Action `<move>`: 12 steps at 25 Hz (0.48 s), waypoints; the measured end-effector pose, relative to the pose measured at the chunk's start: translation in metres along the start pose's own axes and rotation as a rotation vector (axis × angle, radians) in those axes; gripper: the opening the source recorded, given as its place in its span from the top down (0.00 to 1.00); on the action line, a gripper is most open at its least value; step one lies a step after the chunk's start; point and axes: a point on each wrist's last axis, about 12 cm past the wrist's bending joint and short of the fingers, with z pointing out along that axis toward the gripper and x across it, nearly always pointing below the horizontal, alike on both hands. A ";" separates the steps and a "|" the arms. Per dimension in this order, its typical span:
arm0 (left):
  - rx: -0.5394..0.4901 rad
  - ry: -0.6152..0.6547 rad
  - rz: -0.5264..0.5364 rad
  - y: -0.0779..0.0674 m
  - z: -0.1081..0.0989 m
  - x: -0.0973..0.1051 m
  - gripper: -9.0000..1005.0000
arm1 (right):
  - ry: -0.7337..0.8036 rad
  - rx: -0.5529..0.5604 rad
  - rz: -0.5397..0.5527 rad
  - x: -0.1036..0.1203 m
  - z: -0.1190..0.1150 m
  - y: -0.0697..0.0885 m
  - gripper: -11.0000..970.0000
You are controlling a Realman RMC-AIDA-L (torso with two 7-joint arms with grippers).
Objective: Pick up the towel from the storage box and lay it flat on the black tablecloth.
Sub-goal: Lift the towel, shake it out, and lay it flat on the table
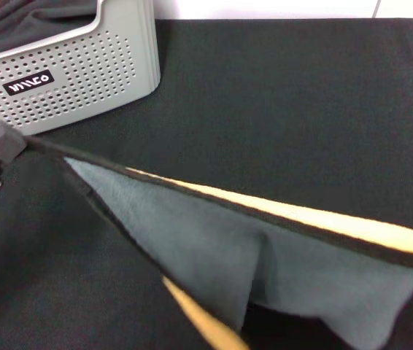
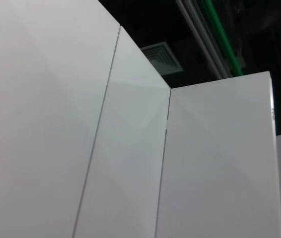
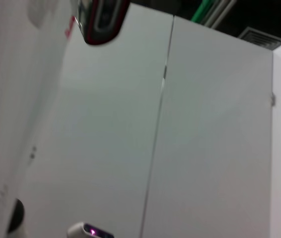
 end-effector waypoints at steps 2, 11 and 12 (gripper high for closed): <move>-0.015 0.001 0.013 -0.003 -0.005 0.000 0.99 | -0.016 -0.014 0.006 -0.003 -0.002 0.004 0.99; -0.095 -0.020 0.053 -0.011 -0.024 -0.009 0.99 | -0.049 -0.064 0.036 -0.013 -0.014 0.017 0.98; -0.101 -0.024 0.060 -0.011 -0.026 -0.010 0.99 | -0.048 -0.064 0.040 -0.014 -0.015 0.018 0.98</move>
